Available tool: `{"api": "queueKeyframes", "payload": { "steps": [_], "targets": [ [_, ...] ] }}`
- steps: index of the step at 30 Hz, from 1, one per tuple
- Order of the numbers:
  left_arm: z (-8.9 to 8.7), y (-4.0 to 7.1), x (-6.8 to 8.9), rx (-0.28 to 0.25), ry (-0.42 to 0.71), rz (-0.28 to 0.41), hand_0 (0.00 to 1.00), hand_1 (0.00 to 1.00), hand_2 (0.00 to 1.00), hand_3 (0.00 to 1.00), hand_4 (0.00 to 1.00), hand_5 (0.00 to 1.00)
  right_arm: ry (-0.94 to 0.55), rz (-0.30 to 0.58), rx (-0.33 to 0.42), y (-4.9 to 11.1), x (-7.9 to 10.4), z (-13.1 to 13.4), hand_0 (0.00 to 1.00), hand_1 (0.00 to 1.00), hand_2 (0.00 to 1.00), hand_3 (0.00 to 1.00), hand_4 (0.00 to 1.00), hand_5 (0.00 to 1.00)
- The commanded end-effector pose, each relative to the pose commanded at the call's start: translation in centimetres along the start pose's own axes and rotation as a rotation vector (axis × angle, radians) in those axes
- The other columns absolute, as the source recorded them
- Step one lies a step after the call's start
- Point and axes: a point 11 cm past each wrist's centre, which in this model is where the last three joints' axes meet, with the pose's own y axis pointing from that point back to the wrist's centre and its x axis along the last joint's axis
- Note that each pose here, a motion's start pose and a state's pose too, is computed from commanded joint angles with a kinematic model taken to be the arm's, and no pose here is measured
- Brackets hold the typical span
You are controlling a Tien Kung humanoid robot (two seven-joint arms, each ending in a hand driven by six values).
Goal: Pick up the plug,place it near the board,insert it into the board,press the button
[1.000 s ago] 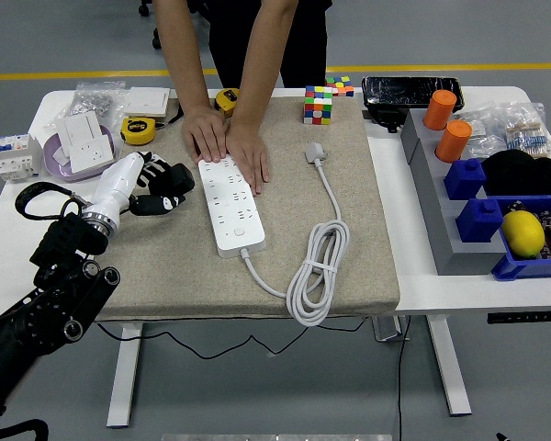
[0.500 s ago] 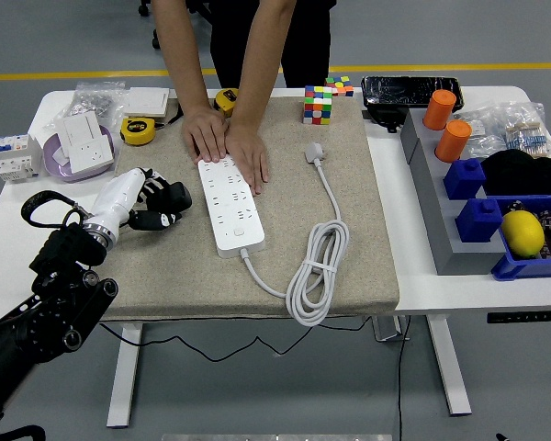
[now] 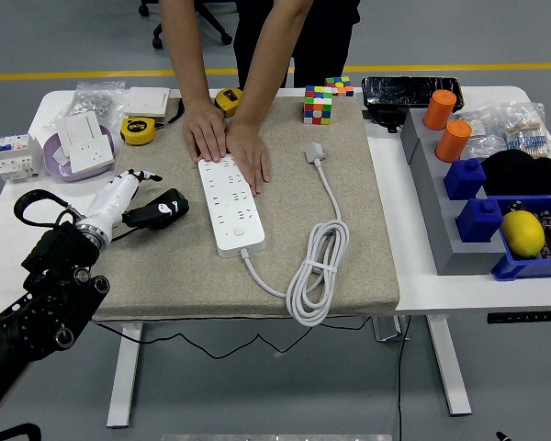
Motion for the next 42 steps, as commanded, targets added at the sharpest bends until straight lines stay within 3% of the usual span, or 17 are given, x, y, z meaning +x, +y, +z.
{"api": "queueKeyframes", "payload": {
  "steps": [4,8,11,12,13,18,19,20,24,25,30,31,36,37,42],
  "targets": [
    [0.6,0.3,0.9,-0.024,0.059,0.026,0.998,0.998,0.989,0.891,0.998,0.998,0.0,0.001,-0.002,0.0,0.0,0.1,0.828,0.743,0.748,0.781,0.998,0.937],
    [2.0,1.3,2.7,-0.103,0.27,0.144,0.998,0.998,0.975,0.873,0.998,0.998,0.0,0.0,0.0,0.0,0.0,0.0,0.828,0.743,0.748,0.781,0.998,0.936],
    [2.8,2.9,4.0,-0.168,0.472,0.243,0.998,0.998,0.975,0.873,0.998,0.998,0.0,-0.002,0.001,0.0,-0.1,-0.1,0.828,0.743,0.748,0.781,0.998,0.936],
    [3.0,3.3,4.3,-0.185,0.53,0.261,0.998,0.998,0.975,0.873,0.998,0.998,0.001,-0.003,0.001,0.0,-0.2,0.0,0.828,0.743,0.748,0.781,0.998,0.936],
    [3.1,3.6,4.5,-0.198,0.578,0.274,0.923,0.923,0.878,0.884,0.998,0.998,0.001,-0.003,0.001,0.0,-0.2,0.0,0.828,0.744,0.748,0.781,0.998,0.934],
    [2.9,6.6,5.3,-0.266,0.844,0.356,0.923,0.923,0.878,0.884,0.998,0.998,0.004,-0.002,-0.004,0.0,-0.2,0.2,0.828,0.744,0.748,0.781,0.998,0.934],
    [2.7,7.0,5.3,-0.272,0.887,0.364,0.821,0.778,0.752,0.885,0.998,0.835,0.004,-0.003,-0.004,0.0,-0.2,0.2,0.828,0.743,0.748,0.781,0.998,0.934],
    [2.5,7.4,5.3,-0.277,0.937,0.372,0.821,0.778,0.752,0.885,0.998,0.835,0.005,-0.003,-0.004,0.0,-0.2,0.2,0.828,0.743,0.748,0.781,0.998,0.934],
    [0.9,9.0,4.4,-0.254,1.122,0.369,0.821,0.778,0.752,0.885,0.998,0.835,0.008,-0.009,-0.004,0.0,-0.6,0.3,0.828,0.743,0.748,0.781,0.998,0.934],
    [0.5,9.3,4.0,-0.244,1.165,0.364,0.774,0.693,0.683,0.883,0.998,0.772,0.008,-0.011,-0.003,0.0,-0.7,0.3,0.828,0.743,0.748,0.781,0.998,0.933],
    [-2.0,10.7,2.7,-0.17,1.374,0.379,0.774,0.693,0.683,0.883,0.998,0.772,0.015,-0.009,0.0,0.0,-0.5,0.1,0.828,0.743,0.748,0.781,0.998,0.933],
    [-2.4,10.8,2.5,-0.155,1.405,0.38,0.751,0.653,0.643,0.882,0.998,0.751,0.016,-0.008,0.0,0.0,-0.5,0.1,0.828,0.743,0.748,0.781,0.998,0.933],
    [-3.7,11.4,1.8,-0.111,1.404,0.393,0.751,0.653,0.643,0.882,0.998,0.751,0.023,-0.007,-0.005,0.0,-0.5,0.3,0.828,0.743,0.748,0.781,0.998,0.933],
    [-3.8,11.5,1.8,-0.107,1.399,0.395,0.697,0.56,0.566,0.881,0.998,0.733,0.025,-0.009,-0.006,0.0,-0.6,0.4,0.828,0.743,0.748,0.781,0.998,0.932],
    [-4.0,11.4,1.9,-0.097,1.359,0.396,0.697,0.56,0.566,0.881,0.998,0.733,0.03,-0.018,-0.012,0.0,-1.1,0.8,0.828,0.743,0.748,0.781,0.998,0.932]
  ]
}}
